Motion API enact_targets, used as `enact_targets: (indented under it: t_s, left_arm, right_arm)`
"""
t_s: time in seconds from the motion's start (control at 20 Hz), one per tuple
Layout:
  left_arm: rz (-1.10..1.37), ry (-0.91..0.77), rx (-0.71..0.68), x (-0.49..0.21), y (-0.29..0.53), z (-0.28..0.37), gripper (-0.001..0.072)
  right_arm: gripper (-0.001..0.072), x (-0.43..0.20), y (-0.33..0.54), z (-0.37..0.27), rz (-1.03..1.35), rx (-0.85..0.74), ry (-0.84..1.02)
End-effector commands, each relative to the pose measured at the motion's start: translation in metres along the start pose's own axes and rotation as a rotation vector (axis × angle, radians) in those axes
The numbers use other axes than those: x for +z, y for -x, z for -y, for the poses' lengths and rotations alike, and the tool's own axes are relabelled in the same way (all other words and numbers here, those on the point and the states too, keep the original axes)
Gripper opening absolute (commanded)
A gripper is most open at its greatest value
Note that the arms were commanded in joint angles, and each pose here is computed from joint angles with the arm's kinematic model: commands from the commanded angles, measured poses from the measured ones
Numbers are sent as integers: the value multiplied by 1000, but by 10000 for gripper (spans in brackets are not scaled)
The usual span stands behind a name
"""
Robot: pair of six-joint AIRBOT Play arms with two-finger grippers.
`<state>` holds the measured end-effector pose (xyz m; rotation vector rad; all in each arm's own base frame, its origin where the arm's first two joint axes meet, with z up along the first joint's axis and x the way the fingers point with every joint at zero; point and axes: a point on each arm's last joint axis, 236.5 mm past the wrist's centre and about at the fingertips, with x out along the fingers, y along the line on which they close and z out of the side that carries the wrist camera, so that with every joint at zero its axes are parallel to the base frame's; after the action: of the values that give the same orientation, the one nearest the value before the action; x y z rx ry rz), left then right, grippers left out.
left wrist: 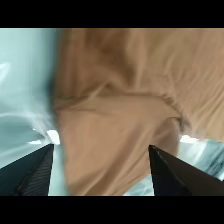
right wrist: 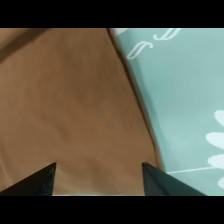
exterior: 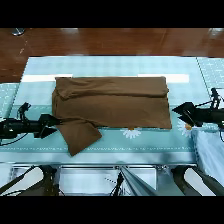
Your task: Fold the shirts.
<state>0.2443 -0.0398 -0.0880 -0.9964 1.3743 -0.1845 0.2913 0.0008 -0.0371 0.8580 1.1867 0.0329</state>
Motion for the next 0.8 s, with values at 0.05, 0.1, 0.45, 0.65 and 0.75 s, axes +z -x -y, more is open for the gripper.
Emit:
enact_targets:
  t_s: [0.05, 0.1, 0.45, 0.65, 0.75]
  left_arm:
    - [46, -74, -14, 3, -28, 19, 704]
    - [31, -103, -4, -2, -34, 22, 703]
    - [-82, -241, -22, -16, -18, 31, 20]
    - [-60, -232, -19, -11, -16, 29, 20]
    - [-59, -232, -18, -11, -16, 29, 20]
  right_arm:
    - [620, -3, 0, -9, 6, 53, -16]
    - [620, -3, 0, -9, 7, 53, -17]
    - [619, 17, 37, 59, 90, -63, -157]
    - [619, -30, 29, 91, -59, -168, -222]
    - [619, -48, 12, 83, -94, -112, -247]
